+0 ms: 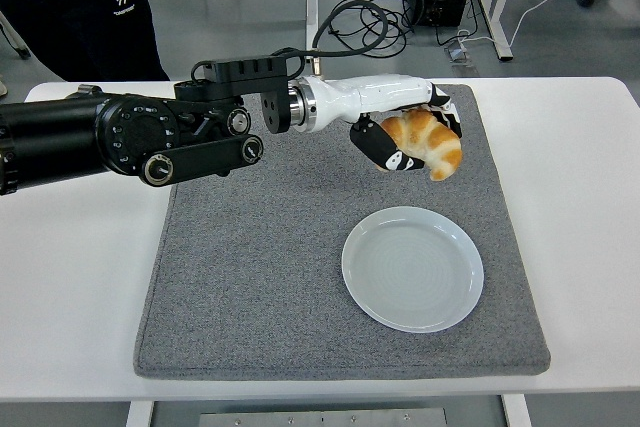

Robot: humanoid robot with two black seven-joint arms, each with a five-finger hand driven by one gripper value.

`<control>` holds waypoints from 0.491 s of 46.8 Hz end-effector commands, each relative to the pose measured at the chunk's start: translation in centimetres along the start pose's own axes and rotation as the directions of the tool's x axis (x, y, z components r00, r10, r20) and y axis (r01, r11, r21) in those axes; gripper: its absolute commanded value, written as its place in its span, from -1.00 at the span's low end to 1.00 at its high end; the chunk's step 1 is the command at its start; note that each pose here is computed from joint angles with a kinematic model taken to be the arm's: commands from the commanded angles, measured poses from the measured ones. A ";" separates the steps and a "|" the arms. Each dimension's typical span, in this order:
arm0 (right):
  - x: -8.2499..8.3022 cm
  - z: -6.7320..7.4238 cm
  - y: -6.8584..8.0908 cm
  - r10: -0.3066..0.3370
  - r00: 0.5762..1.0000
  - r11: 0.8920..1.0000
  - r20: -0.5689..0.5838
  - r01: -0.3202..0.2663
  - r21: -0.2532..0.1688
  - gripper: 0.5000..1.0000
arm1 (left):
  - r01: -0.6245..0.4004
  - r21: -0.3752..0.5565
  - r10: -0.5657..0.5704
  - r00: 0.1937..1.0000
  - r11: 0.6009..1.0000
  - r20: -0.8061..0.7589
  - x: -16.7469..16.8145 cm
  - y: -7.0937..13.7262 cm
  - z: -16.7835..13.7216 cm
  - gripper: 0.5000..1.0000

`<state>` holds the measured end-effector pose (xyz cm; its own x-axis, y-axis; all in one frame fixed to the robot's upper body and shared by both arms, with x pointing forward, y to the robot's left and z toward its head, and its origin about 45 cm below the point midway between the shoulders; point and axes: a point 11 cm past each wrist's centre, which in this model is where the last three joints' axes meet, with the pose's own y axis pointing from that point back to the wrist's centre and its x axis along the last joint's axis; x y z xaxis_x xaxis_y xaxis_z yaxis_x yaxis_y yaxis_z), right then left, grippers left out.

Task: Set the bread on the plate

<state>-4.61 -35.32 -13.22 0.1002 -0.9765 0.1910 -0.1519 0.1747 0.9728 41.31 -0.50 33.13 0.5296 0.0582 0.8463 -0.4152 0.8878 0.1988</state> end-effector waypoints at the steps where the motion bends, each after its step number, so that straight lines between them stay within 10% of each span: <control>1: 0.0 0.0 0.0 0.000 1.000 1.000 0.000 0.000 0.000 1.00 | 0.020 -0.021 -0.021 1.000 1.000 -0.008 -1.1 -0.9 0.9 -1.00; 23: 0.0 0.0 0.0 0.000 1.000 1.000 0.000 0.000 0.000 1.00 | 0.062 -0.026 -0.063 0.998 0.998 -0.031 -5.8 -1.6 0.4 -1.00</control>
<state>-4.61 -35.32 -13.22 0.1014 -0.9764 0.1908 -0.1517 0.1744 0.9729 38.70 -2.71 28.69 0.5782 0.0224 0.8156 -0.3598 0.9041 0.2303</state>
